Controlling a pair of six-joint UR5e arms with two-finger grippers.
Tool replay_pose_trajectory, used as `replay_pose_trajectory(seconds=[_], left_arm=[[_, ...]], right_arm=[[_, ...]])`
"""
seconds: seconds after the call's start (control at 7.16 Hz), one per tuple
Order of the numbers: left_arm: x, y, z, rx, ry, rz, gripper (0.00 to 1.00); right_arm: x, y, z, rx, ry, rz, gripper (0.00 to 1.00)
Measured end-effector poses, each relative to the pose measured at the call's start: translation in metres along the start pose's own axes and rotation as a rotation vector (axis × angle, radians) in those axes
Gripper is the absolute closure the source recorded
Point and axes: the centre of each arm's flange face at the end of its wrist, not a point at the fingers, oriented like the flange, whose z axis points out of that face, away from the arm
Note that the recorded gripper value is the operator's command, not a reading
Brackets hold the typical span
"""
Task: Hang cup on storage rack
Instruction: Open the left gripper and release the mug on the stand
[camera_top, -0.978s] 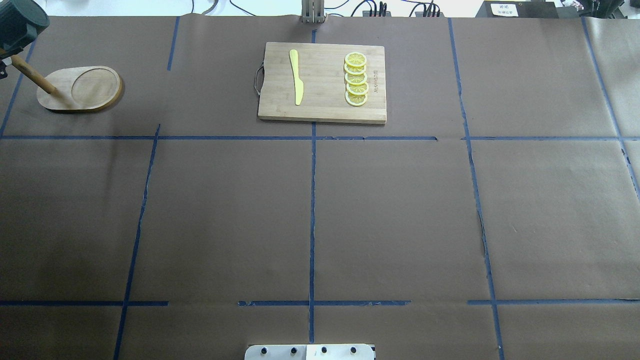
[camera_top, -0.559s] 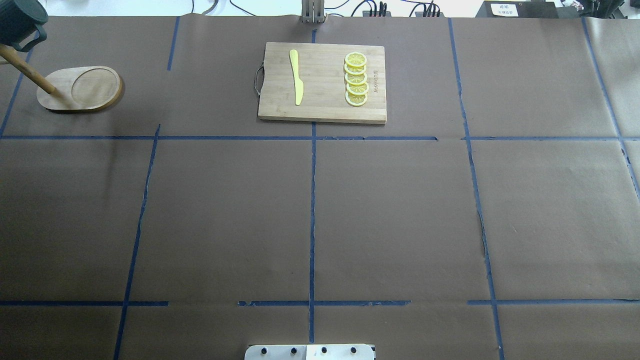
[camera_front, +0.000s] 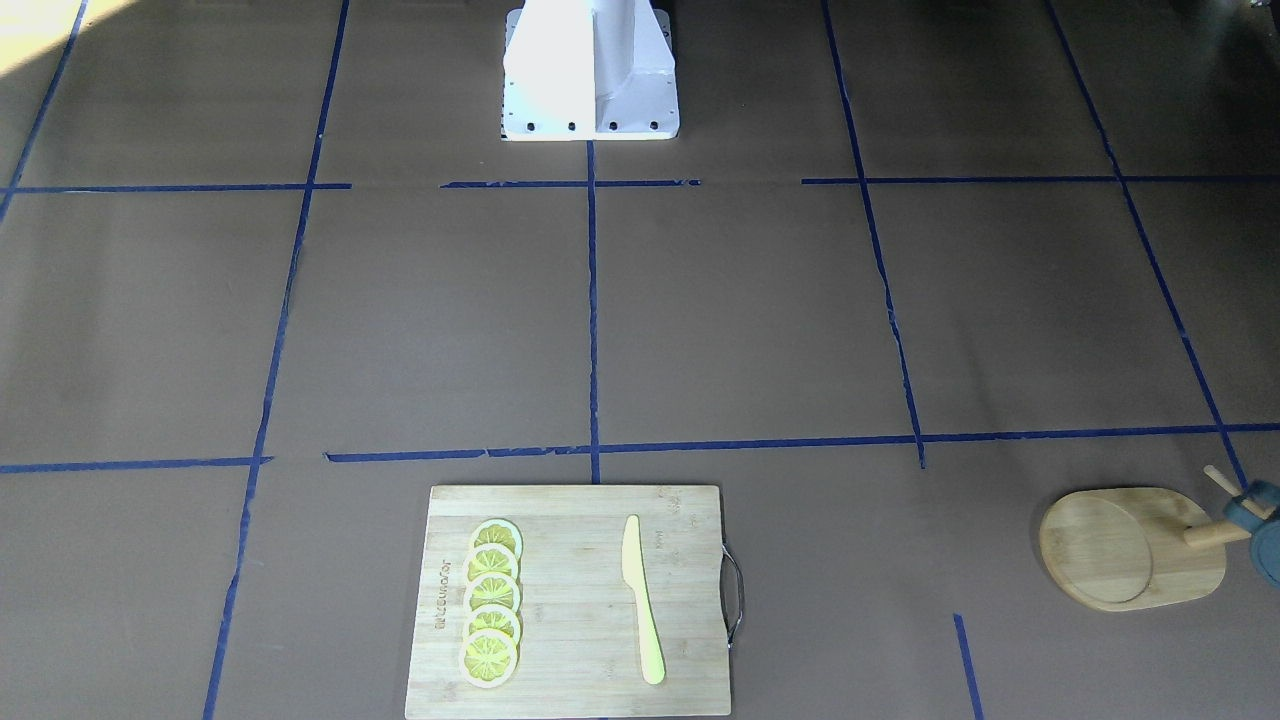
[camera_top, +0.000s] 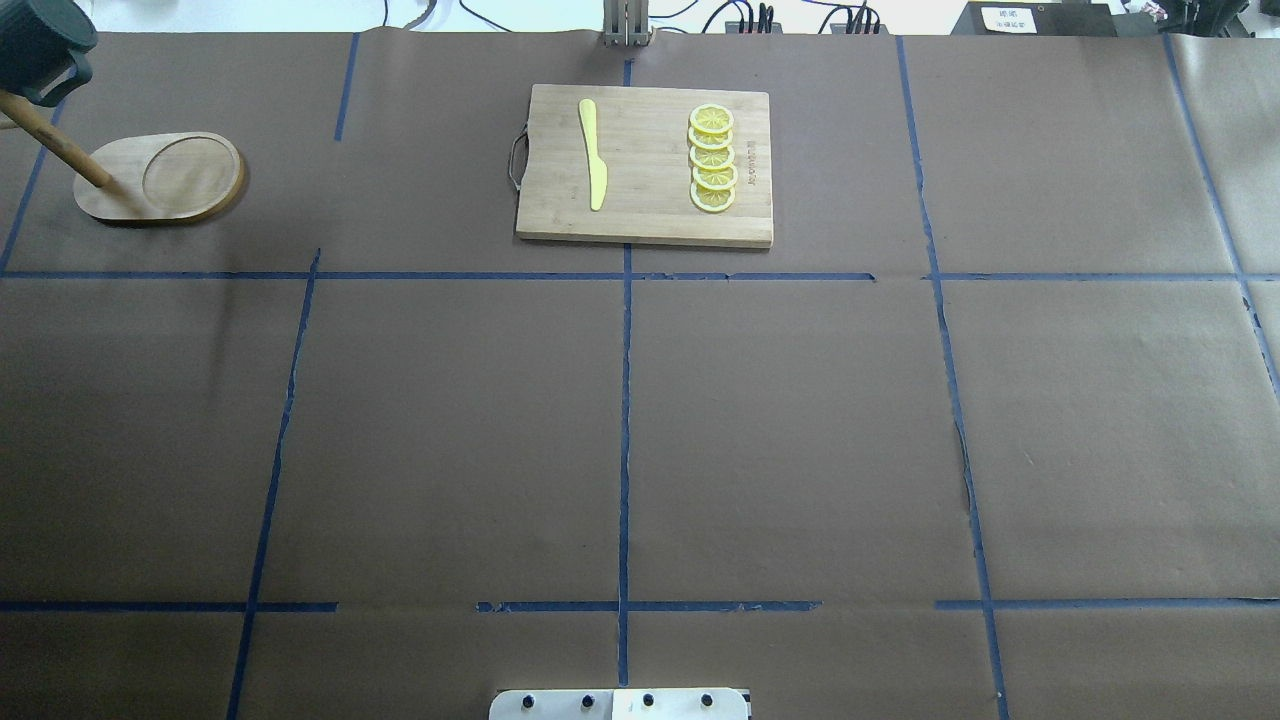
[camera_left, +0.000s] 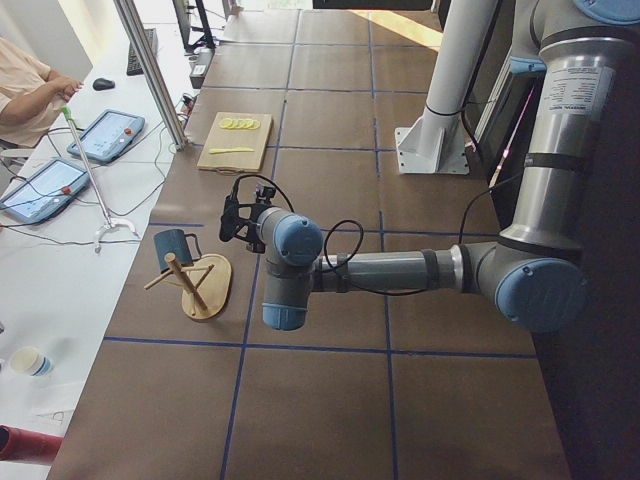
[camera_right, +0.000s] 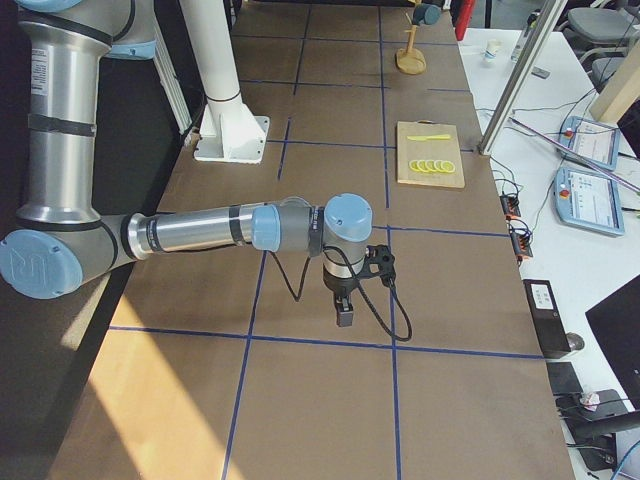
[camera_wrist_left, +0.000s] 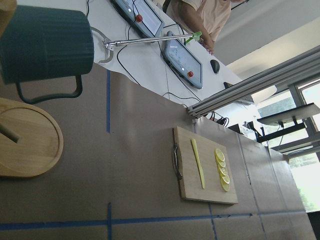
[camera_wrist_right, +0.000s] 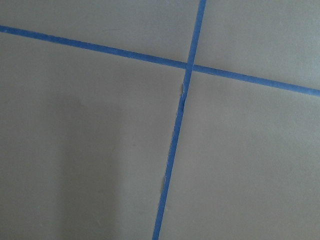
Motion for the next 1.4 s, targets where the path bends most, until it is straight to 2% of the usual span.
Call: replay_pose_trajectory(seconds=[0.28,0.42,0.56,0.84,0.98,1.12,1.26,1.4], left_arm=[[-0.018,-0.006,-0.006,0.059,-0.094,0.244,0.0],[-0.032,-0.008,-0.01,0.073,-0.171,0.379,0.0],[-0.05,-0.012,-0.015,0.056,-0.264,0.515,0.0],[-0.092,-0.018,-0.03,-0.023,-0.516,0.746,0.0],[-0.105,-0.027,-0.037,-0.101,-0.682,0.842,0.0],[-0.106,-0.039,-0.048,-0.225,-0.877,0.919,0.0],[-0.101,-0.047,-0.062,-0.392,-1.057,0.955,0.0],[-0.095,-0.048,-0.074,-0.582,-1.169,0.912,0.0]], right_arm=[[0.001,0.0,0.001,-0.002,0.0,0.003,0.0],[0.001,0.0,0.001,-0.003,0.0,0.003,0.0],[0.001,0.0,0.001,-0.003,-0.001,0.003,0.0],[0.002,0.001,0.002,-0.005,0.0,0.004,0.0],[0.002,0.002,0.002,-0.005,0.0,0.003,0.0],[0.002,0.002,0.002,-0.005,-0.001,0.001,0.0],[0.002,0.002,0.003,-0.006,-0.001,0.0,0.0],[0.002,0.002,0.003,-0.006,-0.001,-0.001,0.0]])
